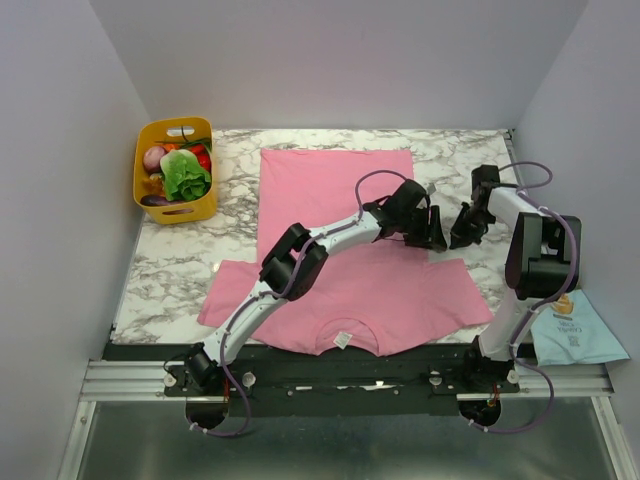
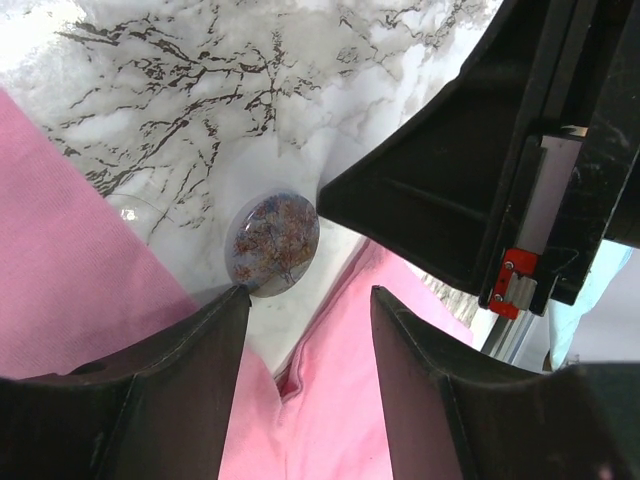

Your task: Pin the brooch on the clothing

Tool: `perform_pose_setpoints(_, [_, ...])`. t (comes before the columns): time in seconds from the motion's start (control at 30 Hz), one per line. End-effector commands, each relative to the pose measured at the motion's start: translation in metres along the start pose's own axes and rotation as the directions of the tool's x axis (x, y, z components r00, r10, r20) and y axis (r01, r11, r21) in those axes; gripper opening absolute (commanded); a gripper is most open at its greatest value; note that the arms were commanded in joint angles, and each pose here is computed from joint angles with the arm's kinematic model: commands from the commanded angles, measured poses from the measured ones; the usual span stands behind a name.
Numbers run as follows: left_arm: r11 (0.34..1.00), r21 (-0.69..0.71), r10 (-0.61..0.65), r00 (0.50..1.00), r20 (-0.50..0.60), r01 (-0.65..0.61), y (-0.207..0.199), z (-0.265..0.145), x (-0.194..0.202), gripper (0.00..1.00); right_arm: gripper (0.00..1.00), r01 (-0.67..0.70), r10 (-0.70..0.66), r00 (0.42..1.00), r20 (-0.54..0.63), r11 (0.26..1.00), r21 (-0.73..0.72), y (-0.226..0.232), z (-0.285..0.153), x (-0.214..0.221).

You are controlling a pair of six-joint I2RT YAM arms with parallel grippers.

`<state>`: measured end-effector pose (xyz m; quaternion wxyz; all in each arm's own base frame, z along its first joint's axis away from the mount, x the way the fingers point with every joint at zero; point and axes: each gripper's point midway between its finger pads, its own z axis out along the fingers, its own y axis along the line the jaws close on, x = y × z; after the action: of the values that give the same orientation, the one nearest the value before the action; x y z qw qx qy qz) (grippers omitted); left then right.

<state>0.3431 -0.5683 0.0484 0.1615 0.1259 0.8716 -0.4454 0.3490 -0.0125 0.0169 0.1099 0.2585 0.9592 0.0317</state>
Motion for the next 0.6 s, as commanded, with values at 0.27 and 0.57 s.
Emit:
perform_pose_setpoints(0.27, [0.970, -0.228, -0.083, 0.997, 0.001, 0.081, 0.075, -0.003, 0.013, 0.60, 0.10, -0.004, 0.004, 1.000, 0.018, 1.000, -0.010, 0.010, 0.002, -0.013])
perform_pose_setpoints(0.57, [0.980, -0.186, -0.074, 0.997, -0.028, 0.068, 0.066, 0.008, 0.017, 0.59, 0.08, 0.033, -0.033, 0.999, -0.009, 0.999, -0.043, 0.027, 0.007, -0.002])
